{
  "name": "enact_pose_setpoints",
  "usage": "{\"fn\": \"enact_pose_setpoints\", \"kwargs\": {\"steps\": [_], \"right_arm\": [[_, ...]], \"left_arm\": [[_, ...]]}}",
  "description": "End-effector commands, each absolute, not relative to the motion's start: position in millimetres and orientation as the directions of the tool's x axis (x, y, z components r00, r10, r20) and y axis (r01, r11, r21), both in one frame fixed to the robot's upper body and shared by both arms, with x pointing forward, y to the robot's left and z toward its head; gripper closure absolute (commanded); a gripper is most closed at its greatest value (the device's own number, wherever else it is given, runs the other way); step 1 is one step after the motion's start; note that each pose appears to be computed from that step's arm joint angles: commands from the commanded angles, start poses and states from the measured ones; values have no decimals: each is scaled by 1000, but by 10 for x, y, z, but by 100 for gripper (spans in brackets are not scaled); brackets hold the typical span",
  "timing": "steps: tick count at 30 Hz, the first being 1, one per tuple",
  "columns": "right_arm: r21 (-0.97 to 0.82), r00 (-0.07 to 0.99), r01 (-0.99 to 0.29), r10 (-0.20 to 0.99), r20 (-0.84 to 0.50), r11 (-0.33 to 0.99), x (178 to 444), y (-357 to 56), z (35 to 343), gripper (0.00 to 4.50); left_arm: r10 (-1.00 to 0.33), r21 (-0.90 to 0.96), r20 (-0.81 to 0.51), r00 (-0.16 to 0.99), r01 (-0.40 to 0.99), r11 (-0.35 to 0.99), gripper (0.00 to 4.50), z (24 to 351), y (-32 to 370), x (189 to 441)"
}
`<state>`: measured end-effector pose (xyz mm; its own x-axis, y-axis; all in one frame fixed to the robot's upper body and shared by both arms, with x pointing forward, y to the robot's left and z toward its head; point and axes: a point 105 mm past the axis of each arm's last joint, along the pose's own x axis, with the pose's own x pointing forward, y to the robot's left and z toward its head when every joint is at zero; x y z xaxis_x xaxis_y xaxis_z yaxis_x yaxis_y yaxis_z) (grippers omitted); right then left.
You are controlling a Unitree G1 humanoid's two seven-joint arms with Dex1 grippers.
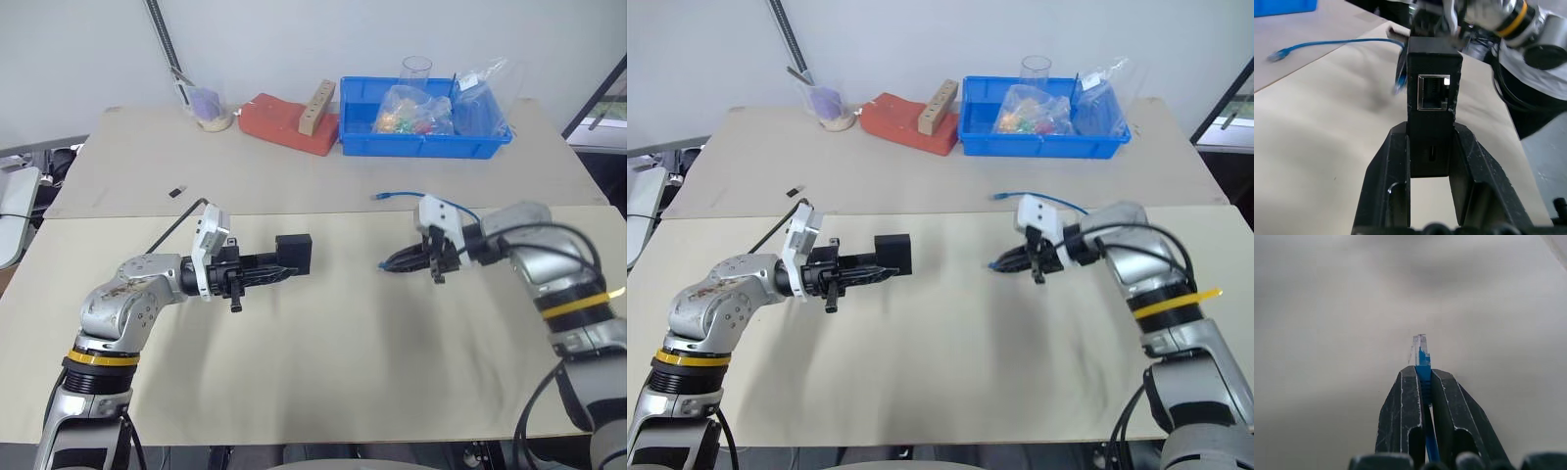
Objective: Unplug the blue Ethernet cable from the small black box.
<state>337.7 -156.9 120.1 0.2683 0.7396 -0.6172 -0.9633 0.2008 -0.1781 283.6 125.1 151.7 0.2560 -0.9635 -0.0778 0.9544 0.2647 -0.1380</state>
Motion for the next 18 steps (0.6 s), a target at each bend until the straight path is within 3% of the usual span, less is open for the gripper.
{"fn": "enact_pose_setpoints", "kwargs": {"steps": [1,2,3,8,13,15,18], "right_arm": [[-279,363,-930,727,-583,241,3410,-1618,1207,448],[-270,374,-926,729,-573,263,3400,-1628,1182,448],[-265,382,-924,731,-566,277,3394,-1635,1168,357],[-256,361,-931,748,-557,258,3292,-1662,1249,183],[-273,355,-930,798,-488,246,3171,-1594,1609,14],[-272,351,-930,813,-465,247,3106,-1554,1707,6],[-238,344,-932,878,-332,275,2917,-1331,2027,6]], "left_arm": [[-957,-59,-58,283,956,286,395,1574,1238,2809],[-956,-55,-57,288,955,291,395,1565,1232,2806],[-955,-52,-56,291,954,294,395,1559,1227,2804],[-947,-46,-43,317,947,319,395,1562,1232,2827],[-909,-19,-21,416,909,417,395,1567,1325,2941],[-891,-4,-15,455,891,455,395,1553,1362,2984],[-793,76,12,609,790,608,395,1471,1483,3190]]}}
